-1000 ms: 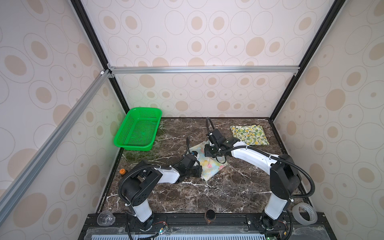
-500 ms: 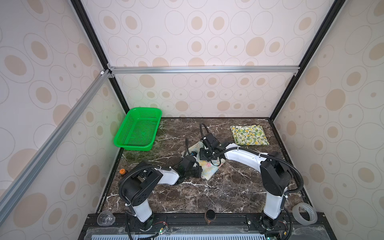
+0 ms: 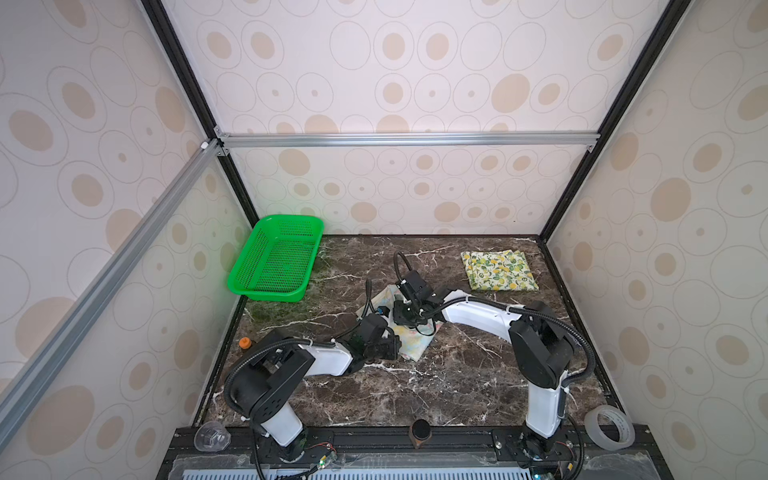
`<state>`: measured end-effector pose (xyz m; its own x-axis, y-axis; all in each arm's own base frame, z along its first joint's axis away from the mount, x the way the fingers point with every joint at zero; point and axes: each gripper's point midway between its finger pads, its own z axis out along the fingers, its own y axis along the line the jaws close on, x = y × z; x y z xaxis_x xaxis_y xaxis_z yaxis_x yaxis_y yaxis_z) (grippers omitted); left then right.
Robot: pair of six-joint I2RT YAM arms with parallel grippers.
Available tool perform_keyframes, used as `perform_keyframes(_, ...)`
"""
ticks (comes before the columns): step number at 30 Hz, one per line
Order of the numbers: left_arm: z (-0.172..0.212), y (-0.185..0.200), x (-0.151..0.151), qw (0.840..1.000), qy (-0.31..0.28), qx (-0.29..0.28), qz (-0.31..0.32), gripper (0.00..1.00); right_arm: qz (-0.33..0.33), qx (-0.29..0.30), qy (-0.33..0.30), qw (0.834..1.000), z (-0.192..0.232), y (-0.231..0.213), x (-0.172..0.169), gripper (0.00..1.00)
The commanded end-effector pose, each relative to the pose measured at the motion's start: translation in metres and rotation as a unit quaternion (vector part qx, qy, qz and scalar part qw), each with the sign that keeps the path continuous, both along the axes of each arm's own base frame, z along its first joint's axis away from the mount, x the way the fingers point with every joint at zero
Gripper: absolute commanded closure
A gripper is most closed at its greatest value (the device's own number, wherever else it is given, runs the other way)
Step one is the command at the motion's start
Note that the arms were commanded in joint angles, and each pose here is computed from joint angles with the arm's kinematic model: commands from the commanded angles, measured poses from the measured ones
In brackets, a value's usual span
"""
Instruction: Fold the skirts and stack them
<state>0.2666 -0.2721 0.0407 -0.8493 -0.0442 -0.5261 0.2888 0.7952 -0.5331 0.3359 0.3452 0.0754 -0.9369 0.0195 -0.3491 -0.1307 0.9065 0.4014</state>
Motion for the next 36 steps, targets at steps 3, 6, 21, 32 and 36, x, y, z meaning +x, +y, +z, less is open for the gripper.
perform_keyframes(3,0.014,0.018,-0.009,0.999,0.007,0.019,0.027,0.98,0.003,0.015,0.012,1.000,-0.003,0.008,-0.007,0.66)
perform_keyframes(6,0.018,0.029,-0.011,0.999,0.004,0.032,0.043,0.98,0.005,0.023,0.014,1.000,0.000,0.011,-0.010,0.65)
perform_keyframes(21,0.067,0.064,0.011,0.991,-0.047,0.049,0.117,1.00,0.013,0.081,0.001,0.997,0.040,0.018,-0.025,0.42)
perform_keyframes(32,0.096,0.047,0.040,0.990,-0.077,0.033,0.116,1.00,0.017,0.105,-0.005,0.994,0.067,0.013,-0.036,0.40)
perform_keyframes(36,0.115,0.034,0.053,0.989,-0.098,0.015,0.108,1.00,0.014,0.103,-0.014,0.994,0.073,0.005,-0.039,0.40)
